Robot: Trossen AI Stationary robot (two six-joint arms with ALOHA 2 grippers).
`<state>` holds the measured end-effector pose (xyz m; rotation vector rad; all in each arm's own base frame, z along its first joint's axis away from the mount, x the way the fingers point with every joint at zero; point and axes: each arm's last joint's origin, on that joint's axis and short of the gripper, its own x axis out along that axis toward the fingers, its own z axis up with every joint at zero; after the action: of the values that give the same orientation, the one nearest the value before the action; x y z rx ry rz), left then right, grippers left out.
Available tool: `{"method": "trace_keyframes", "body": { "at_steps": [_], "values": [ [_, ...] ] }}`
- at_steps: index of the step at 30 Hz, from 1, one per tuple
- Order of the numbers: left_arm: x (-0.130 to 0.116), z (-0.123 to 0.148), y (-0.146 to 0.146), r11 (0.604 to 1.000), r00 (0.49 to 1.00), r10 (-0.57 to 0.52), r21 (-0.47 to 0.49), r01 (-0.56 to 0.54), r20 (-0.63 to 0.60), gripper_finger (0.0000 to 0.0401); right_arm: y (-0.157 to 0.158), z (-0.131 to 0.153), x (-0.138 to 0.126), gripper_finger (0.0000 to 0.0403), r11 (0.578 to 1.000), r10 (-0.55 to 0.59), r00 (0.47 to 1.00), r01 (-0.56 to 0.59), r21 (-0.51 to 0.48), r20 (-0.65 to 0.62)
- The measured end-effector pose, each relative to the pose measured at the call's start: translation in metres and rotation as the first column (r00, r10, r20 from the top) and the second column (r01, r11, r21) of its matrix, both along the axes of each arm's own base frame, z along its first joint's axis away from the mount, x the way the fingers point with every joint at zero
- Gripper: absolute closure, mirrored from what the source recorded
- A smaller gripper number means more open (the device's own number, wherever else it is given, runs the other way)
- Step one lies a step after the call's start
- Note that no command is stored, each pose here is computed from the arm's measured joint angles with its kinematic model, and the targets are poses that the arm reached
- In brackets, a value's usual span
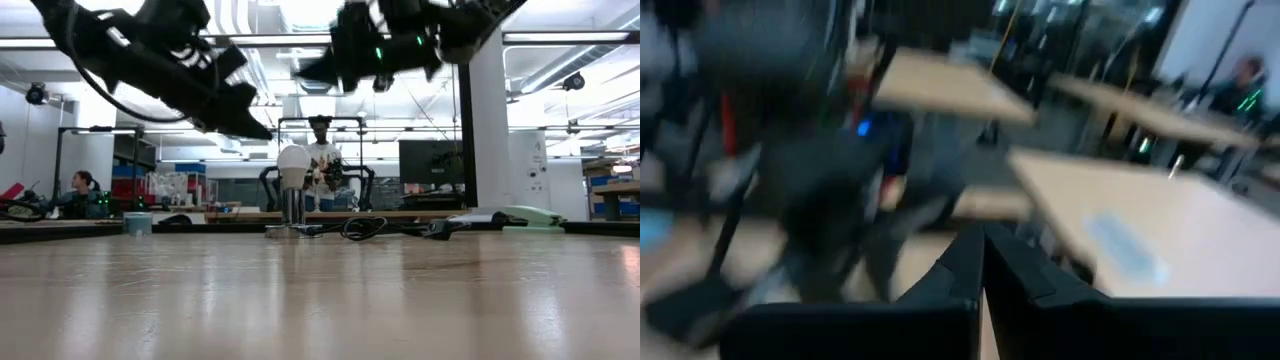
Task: Screw lightbulb
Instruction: Remove the lightbulb from the lamp
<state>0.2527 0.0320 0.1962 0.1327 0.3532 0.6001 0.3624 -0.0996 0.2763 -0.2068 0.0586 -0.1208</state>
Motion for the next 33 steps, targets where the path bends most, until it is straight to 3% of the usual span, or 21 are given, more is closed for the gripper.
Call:
{"method": "trace_keyframes", "body": {
  "at_steps": [4, 7, 10, 17, 23, 27, 33],
  "values": [
    [-0.006, 0.0, -0.004, 1.0, 1.0, -0.003, -0.002, 0.003, 0.01, 0.0401, -0.006, 0.051, 0.013, 0.0401, 0.999, 0.001, 0.997, 0.002, -0.043, 0.081],
    [-0.009, -0.003, -0.005, 1.0, 1.0, -0.001, -0.02, 0.001, 0.021, 0.0401, -0.008, 0.073, 0.023, 0.0401, 0.997, 0.006, 1.0, -0.005, -0.078, 0.006],
    [-0.011, -0.007, -0.006, 0.999, 1.0, 0.002, -0.034, -0.002, 0.015, 0.0401, -0.009, 0.079, 0.024, 0.0401, 0.998, 0.008, 0.996, -0.013, -0.056, -0.092],
    [-0.017, -0.017, -0.005, 0.997, 0.999, 0.046, -0.058, -0.046, -0.001, 0.0401, -0.015, 0.031, 0.012, 0.0401, 0.999, -0.009, 0.948, 0.019, 0.027, -0.318],
    [-0.022, -0.023, -0.003, 0.993, 0.994, 0.107, -0.059, -0.106, 0.006, 0.0401, -0.02, 0.0, -0.009, 0.0401, 0.994, -0.068, 0.908, 0.099, 0.054, -0.413],
    [-0.02, -0.017, 0.004, 0.991, 0.991, 0.132, -0.024, -0.131, 0.026, 0.0401, -0.017, -0.023, -0.016, 0.0401, 0.993, -0.044, 0.91, 0.084, 0.079, -0.413],
    [-0.02, -0.01, 0.025, 0.988, 0.989, 0.151, 0.023, -0.151, -0.001, 0.0401, -0.013, -0.049, -0.024, 0.0401, 0.99, -0.046, 0.957, 0.081, 0.113, -0.287]
  ]
}}
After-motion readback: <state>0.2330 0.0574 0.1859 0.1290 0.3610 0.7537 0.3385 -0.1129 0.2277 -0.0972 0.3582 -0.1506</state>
